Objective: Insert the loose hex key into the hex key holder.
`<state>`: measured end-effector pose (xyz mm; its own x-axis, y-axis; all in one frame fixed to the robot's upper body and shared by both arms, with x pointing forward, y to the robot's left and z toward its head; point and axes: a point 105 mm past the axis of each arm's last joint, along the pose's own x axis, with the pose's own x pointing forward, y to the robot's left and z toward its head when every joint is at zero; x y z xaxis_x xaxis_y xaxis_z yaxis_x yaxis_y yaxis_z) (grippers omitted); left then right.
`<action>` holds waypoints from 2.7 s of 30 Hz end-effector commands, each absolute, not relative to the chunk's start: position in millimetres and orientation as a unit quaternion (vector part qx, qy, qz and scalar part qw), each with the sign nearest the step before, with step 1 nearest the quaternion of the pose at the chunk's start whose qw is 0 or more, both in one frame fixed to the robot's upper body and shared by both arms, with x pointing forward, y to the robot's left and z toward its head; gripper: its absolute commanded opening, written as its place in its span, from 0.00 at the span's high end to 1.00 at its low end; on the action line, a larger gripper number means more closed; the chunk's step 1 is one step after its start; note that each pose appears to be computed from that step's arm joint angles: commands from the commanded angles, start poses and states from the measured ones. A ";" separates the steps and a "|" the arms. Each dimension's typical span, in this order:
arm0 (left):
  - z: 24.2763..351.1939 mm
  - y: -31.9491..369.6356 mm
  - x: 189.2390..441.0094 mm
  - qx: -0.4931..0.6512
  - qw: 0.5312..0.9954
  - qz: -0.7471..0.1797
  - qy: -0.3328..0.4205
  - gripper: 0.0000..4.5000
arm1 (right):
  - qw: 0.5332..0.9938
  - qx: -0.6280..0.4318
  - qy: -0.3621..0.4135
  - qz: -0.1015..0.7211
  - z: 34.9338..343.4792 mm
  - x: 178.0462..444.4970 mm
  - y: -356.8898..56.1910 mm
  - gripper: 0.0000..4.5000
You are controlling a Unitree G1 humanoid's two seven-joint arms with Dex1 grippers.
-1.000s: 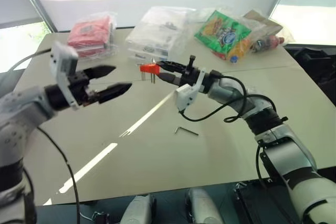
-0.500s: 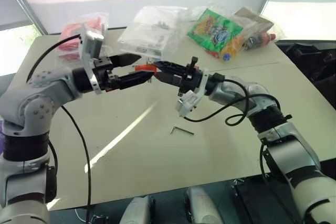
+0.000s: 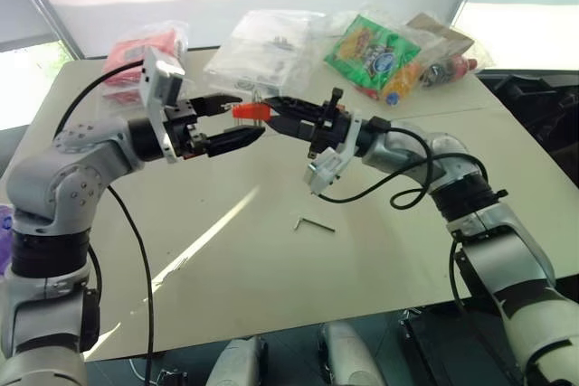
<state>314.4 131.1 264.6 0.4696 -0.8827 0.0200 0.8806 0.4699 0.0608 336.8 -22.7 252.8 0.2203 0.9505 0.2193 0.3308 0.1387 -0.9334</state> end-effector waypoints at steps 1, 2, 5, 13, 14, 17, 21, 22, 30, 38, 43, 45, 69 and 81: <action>273.1 133.9 314.7 0.026 0.859 -0.509 -0.047 0.00 | 0.513 -0.575 -0.567 0.292 266.1 331.3 -21.1 0.78; 273.5 133.7 314.8 0.025 0.858 -0.510 -0.048 0.00 | 0.513 -0.575 -0.566 0.294 265.4 331.0 -20.7 0.78; 273.9 133.3 315.2 0.025 0.858 -0.511 -0.049 0.00 | 0.512 -0.575 -0.564 0.298 264.1 330.4 -20.1 0.78; 270.6 129.6 317.7 0.022 0.856 -0.513 -0.051 0.77 | 0.514 -0.576 -0.558 0.304 261.6 329.0 -20.0 0.78; 270.3 129.1 317.9 0.022 0.856 -0.514 -0.051 0.89 | 0.514 -0.576 -0.558 0.305 261.1 328.9 -20.1 0.78; 267.7 127.4 317.6 0.020 0.855 -0.516 -0.047 0.99 | 0.515 -0.577 -0.554 0.308 258.8 328.1 -20.8 0.78; 264.3 126.4 318.5 0.025 0.857 -0.513 -0.041 0.99 | 0.516 -0.577 -0.551 0.311 256.9 327.3 -21.7 0.78; 263.8 126.1 318.8 0.025 0.857 -0.513 -0.041 0.99 | 0.517 -0.577 -0.548 0.314 255.4 327.4 -22.1 0.78; 263.5 123.7 318.7 0.025 0.856 -0.515 -0.044 1.00 | 0.545 -0.565 -0.519 0.339 248.3 329.7 -24.3 0.24; 268.0 126.3 317.4 0.044 0.865 -0.496 -0.064 1.00 | 0.669 -0.525 -0.353 0.389 232.5 362.5 -51.4 0.01; 266.4 126.8 313.4 0.055 0.873 -0.479 -0.078 1.00 | 0.789 -0.285 -0.031 0.543 194.5 350.5 -80.8 0.01; 264.1 126.4 312.0 0.052 0.875 -0.474 -0.079 1.00 | 0.786 -0.251 0.059 0.561 181.2 338.5 -87.5 0.01; 255.1 131.3 303.5 0.057 0.892 -0.443 -0.065 1.00 | 0.776 -0.313 0.200 0.510 83.0 312.1 -87.2 0.42; 256.9 132.1 304.2 0.057 0.897 -0.433 -0.072 1.00 | 0.789 -0.330 0.189 0.483 84.8 327.3 -99.6 0.99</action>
